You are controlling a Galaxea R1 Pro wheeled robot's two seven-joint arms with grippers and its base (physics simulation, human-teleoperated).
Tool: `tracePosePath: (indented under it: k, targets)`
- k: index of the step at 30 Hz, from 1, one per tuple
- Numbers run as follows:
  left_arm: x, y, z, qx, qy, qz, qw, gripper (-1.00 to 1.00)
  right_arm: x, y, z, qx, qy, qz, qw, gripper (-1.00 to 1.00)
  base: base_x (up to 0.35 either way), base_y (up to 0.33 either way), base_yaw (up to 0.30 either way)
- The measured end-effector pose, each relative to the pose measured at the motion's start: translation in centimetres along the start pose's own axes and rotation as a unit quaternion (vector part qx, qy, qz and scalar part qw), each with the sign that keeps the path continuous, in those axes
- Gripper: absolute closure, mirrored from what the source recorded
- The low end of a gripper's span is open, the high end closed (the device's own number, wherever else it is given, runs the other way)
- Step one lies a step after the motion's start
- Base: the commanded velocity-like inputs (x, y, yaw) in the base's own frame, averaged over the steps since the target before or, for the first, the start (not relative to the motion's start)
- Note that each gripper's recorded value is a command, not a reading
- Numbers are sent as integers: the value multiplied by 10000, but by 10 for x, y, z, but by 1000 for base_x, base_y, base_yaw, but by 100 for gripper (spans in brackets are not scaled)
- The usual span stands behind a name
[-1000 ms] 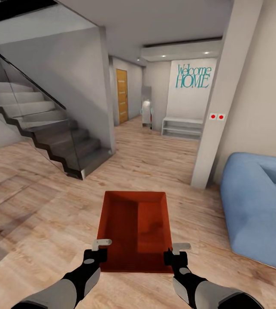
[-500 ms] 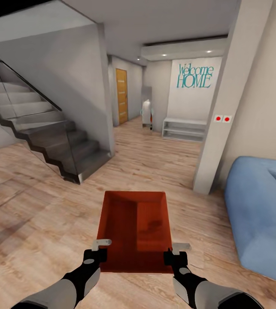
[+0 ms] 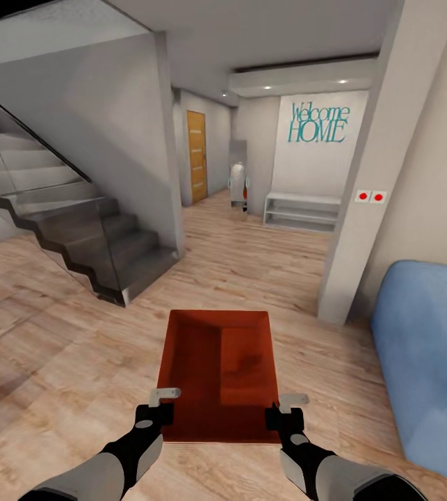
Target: Move the two storage containers from the living room to the garage. In the garage, place one container on the floor and stack the other container on top of it (either order is fine).
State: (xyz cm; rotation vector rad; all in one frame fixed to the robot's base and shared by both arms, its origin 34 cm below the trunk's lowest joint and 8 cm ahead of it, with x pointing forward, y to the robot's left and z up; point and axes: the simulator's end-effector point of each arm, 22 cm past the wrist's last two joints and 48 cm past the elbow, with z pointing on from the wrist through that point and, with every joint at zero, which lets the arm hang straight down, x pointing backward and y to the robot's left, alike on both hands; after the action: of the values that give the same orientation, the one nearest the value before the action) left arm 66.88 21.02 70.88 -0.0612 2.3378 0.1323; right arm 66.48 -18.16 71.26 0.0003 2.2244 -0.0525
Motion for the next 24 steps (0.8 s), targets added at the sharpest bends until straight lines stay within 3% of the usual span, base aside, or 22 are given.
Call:
tracePosePath:
  k: [24]
  targets:
    - [0, 0, 0, 1, 3, -3, 10000, 100, 0, 0, 0, 2, 1, -5, 10000, 100, 323, 0, 0]
